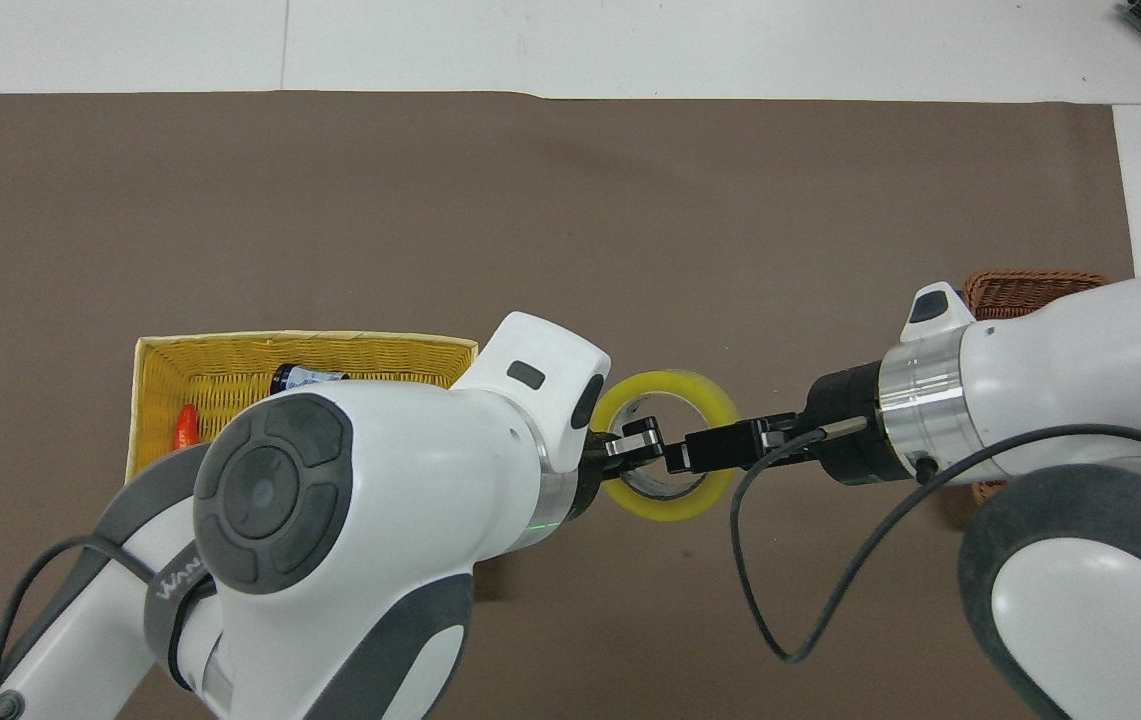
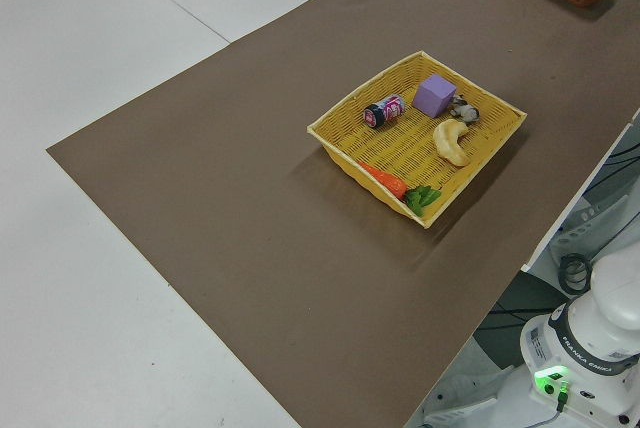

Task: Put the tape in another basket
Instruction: 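Lift the tape with the left gripper while the right gripper approaches, then grasp the tape with the right gripper while the left gripper holds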

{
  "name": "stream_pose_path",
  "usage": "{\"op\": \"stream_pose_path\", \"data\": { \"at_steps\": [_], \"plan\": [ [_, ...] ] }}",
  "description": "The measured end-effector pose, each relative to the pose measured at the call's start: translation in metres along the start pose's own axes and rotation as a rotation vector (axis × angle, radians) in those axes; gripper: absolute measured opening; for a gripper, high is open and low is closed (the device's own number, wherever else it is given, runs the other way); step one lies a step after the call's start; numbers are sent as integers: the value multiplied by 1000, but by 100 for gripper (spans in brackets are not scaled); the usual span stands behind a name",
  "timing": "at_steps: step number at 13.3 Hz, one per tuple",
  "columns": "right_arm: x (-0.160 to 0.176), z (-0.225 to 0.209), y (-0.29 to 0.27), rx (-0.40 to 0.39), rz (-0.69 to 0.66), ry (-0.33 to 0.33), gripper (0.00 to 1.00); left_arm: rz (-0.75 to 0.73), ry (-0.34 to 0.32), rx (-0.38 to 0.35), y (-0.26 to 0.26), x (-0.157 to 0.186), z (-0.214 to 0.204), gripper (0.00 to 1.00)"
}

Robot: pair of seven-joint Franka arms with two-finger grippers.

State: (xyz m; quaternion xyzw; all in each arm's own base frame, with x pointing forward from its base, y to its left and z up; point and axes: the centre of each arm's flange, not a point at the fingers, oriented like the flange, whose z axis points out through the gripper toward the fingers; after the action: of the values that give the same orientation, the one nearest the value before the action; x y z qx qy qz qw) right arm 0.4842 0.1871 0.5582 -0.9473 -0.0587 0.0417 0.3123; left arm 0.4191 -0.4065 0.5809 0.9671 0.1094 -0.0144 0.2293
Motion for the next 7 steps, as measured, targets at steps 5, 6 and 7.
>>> {"op": "stream_pose_path", "data": {
  "at_steps": [5,6,7],
  "plan": [
    [-1,-1,-1,6,-11,3,71,-16,-5,-3,3,-3,1,22],
    [-2,-2,-2,11,-12,3,57,-16,-6,-2,3,-3,2,22],
    [-2,-1,-3,13,-6,3,45,-14,-5,-4,4,-4,1,22]
  ]
}}
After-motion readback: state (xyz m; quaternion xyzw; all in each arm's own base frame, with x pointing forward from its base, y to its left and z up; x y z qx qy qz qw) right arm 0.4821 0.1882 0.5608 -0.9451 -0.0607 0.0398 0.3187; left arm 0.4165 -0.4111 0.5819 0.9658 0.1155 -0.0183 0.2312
